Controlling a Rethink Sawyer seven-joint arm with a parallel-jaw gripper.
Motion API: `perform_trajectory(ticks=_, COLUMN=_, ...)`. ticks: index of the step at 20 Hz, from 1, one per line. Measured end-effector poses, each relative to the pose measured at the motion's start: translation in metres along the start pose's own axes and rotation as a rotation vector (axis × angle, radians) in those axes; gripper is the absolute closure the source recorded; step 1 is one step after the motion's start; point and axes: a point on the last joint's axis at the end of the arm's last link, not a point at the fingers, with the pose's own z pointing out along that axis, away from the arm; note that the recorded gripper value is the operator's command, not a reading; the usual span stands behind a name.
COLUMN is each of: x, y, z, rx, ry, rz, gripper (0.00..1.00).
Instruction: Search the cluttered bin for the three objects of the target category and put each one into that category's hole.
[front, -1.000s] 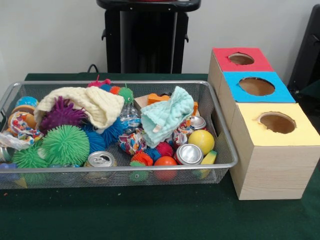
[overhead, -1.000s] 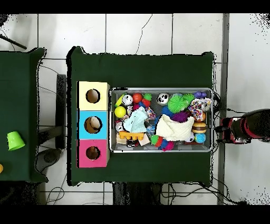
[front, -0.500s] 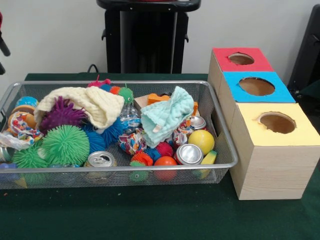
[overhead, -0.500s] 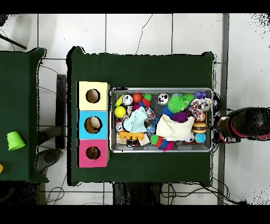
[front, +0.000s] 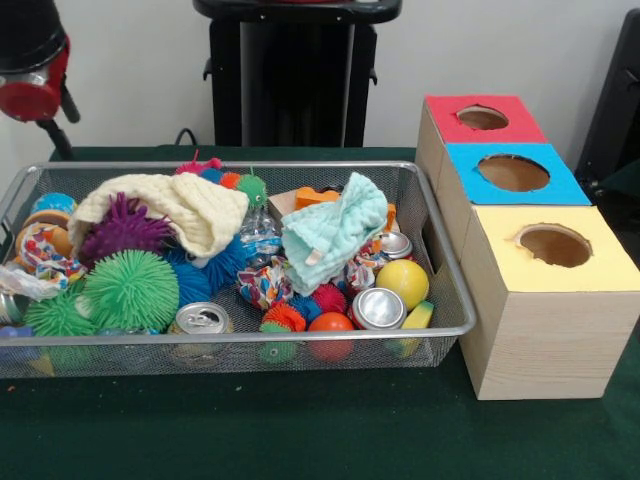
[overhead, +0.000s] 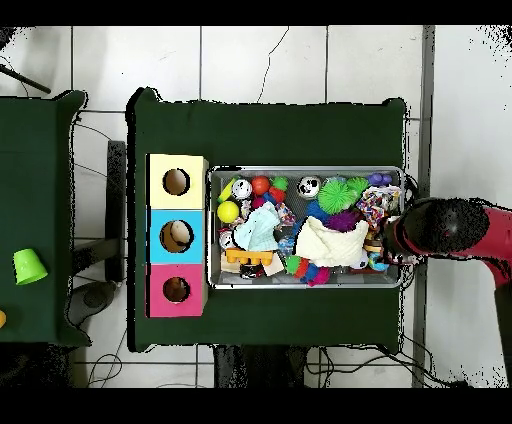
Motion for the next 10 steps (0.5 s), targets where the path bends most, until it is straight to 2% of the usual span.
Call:
perform_trajectory(ticks=3, x=-0.025, y=-0.007, z=0.0, rx=-0.012, ry=-0.001, rz=0.006, gripper=0.0)
perform_trajectory(ticks=4, x=-0.038, y=-0.012, z=0.0, rx=-0.021, ry=-0.003, rz=0.011, gripper=0.0)
perform_trajectory(ticks=10, x=-0.068, y=-0.022, z=-0.003, rx=-0.034, ry=-0.01, rz=0.036, gripper=0.0)
